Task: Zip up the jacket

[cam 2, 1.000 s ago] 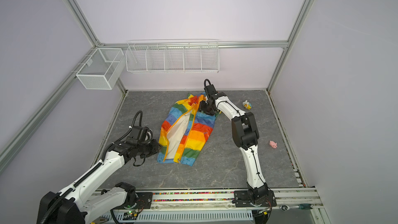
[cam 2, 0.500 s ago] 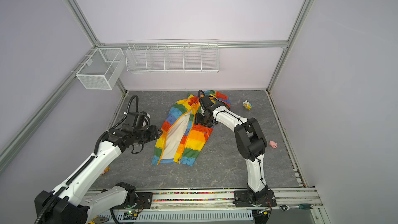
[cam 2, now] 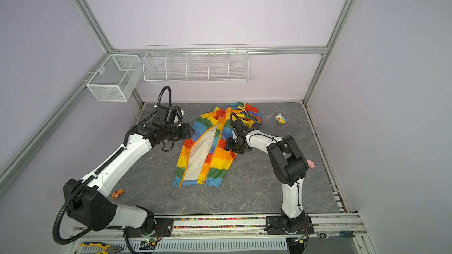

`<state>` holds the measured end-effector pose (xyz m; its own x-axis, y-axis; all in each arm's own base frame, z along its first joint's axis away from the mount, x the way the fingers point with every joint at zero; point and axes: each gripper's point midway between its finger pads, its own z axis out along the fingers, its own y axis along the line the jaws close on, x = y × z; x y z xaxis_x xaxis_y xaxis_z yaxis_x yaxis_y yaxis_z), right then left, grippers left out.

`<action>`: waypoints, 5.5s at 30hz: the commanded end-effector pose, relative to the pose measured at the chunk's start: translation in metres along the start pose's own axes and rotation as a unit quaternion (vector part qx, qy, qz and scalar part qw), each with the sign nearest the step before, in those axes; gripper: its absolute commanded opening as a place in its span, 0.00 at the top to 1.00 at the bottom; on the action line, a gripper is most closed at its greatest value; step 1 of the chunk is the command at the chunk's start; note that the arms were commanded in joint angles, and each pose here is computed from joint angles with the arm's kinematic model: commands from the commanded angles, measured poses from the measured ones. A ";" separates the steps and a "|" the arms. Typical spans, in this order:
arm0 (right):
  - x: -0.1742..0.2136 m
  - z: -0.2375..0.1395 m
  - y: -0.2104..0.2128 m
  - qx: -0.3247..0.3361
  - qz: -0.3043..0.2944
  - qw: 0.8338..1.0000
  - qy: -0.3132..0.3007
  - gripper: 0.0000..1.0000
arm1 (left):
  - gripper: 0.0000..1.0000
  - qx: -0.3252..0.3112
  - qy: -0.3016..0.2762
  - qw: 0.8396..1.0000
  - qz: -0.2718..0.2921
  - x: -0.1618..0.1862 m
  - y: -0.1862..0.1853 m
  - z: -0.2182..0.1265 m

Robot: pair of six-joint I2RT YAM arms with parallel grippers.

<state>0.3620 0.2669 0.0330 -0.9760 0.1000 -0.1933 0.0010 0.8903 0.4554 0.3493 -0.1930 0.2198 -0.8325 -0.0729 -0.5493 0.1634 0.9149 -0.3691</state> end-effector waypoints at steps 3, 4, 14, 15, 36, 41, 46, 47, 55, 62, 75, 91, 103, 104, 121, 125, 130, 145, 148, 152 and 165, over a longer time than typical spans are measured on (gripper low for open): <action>0.015 -0.007 -0.060 0.053 0.042 0.998 0.014 0.37 | 0.50 -0.005 -0.002 0.997 0.073 -0.018 -0.019 0.022; 0.015 -0.011 -0.066 0.058 0.045 0.997 0.012 0.37 | 0.50 -0.004 0.001 0.996 0.084 -0.019 -0.024 0.028; 0.012 -0.041 -0.110 0.111 0.066 0.992 -0.001 0.35 | 0.50 -0.022 0.022 0.987 0.157 -0.027 -0.067 0.106; 0.013 -0.042 -0.115 0.114 0.068 0.991 0.001 0.35 | 0.50 -0.021 0.025 0.986 0.160 -0.028 -0.070 0.115; 0.014 -0.049 -0.113 0.100 0.062 0.993 0.006 0.32 | 0.54 -0.084 0.062 0.965 0.242 -0.010 -0.078 0.231; 0.014 -0.049 -0.111 0.096 0.064 0.993 0.006 0.32 | 0.56 -0.095 0.064 0.963 0.245 -0.010 -0.075 0.240; 0.014 -0.049 -0.110 0.092 0.066 0.994 0.006 0.32 | 0.57 -0.094 0.072 0.960 0.255 -0.006 -0.079 0.250; 0.014 -0.048 -0.110 0.091 0.066 0.994 0.006 0.32 | 0.57 -0.100 0.073 0.958 0.257 -0.005 -0.078 0.251; 0.012 -0.048 -0.108 0.086 0.066 0.994 0.005 0.32 | 0.77 -0.134 0.075 0.956 0.251 -0.002 -0.064 0.263; 0.012 -0.047 -0.108 0.088 0.066 0.994 0.006 0.32 | 0.97 -0.163 0.039 0.959 0.230 -0.027 -0.065 0.238; 0.011 -0.046 -0.108 0.085 0.062 0.994 0.005 0.32 | 1.00 -0.053 -0.055 0.985 0.154 -0.088 -0.117 0.168; 0.012 -0.046 -0.109 0.088 0.059 0.994 0.007 0.32 | 1.00 0.096 -0.051 0.994 -0.007 -0.117 -0.129 0.218; 0.004 -0.090 -0.079 0.070 0.033 0.996 -0.034 0.32 | 0.64 0.069 -0.038 0.997 -0.017 -0.108 -0.105 0.244; 0.005 -0.094 -0.074 0.068 0.027 0.997 -0.038 0.32 | 0.58 0.068 -0.041 0.997 -0.015 -0.108 -0.105 0.240; 0.048 -0.078 0.052 -0.025 -0.069 0.997 -0.024 0.43 | 0.52 0.002 -0.047 0.999 0.002 -0.048 -0.059 0.126; 0.064 -0.053 0.073 -0.048 -0.080 0.996 0.003 0.45 | 0.52 -0.017 0.015 1.000 0.010 0.002 -0.036 0.100; 0.078 -0.023 0.079 -0.059 -0.077 0.995 0.033 0.48 | 0.49 0.006 0.063 0.998 -0.025 0.068 -0.017 0.079; 0.095 0.000 0.038 -0.013 -0.036 0.999 0.039 0.32 | 0.46 0.153 0.125 0.974 -0.113 0.184 -0.041 0.065; 0.096 0.000 0.040 -0.023 -0.029 0.999 0.036 0.30 | 0.46 0.161 0.138 0.970 -0.118 0.198 -0.039 0.068; 0.096 0.001 0.047 -0.042 -0.022 0.998 0.039 0.30 | 0.49 0.173 0.158 0.965 -0.118 0.211 -0.045 0.077; 0.099 -0.043 0.076 -0.079 -0.021 0.997 0.012 0.31 | 1.00 0.159 0.154 0.968 -0.120 0.222 -0.035 0.081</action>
<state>0.2665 0.3209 0.0716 -0.9792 0.0417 -0.1985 -0.0776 0.8272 0.5565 0.2008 -0.2731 0.0497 -0.9800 -0.0865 -0.1794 0.0622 0.7226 -0.6885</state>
